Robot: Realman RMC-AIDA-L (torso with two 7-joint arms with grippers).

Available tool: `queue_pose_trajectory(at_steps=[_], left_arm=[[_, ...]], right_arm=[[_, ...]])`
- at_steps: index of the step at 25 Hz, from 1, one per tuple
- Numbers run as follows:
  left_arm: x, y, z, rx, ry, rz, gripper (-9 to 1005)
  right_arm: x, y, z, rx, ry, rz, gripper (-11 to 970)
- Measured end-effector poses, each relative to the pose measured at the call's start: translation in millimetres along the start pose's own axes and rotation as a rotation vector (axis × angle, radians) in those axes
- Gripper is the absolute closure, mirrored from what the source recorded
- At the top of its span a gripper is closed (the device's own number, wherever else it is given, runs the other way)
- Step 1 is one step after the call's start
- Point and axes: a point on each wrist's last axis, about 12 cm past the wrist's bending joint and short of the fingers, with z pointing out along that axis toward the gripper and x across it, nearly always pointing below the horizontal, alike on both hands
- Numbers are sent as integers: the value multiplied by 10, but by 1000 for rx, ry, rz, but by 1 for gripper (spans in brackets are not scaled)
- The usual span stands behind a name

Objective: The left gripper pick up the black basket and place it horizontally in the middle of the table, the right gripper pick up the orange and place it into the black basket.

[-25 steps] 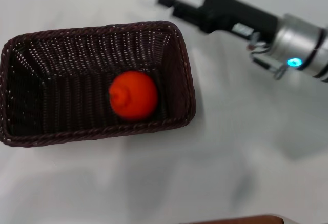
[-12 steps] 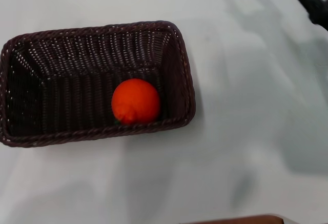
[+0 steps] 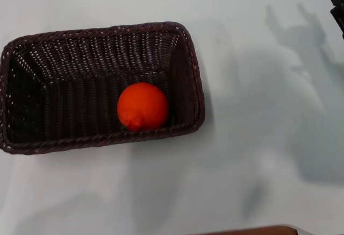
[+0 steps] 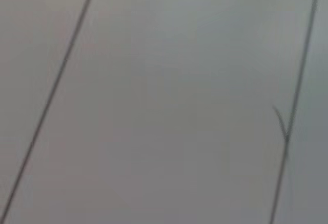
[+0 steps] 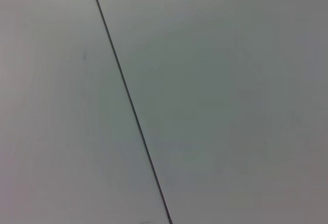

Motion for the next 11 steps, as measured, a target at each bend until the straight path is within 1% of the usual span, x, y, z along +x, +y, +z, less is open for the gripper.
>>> queue_pose_trajectory(at_steps=[6,11], left_arm=[[27,51,-9,-84,-21,-34,199],[43,61,-9,-96,-11,-37,199]], right_arm=[[41,7,96,4,23,-11,127],[32,-13,196,10,17,-11,127]])
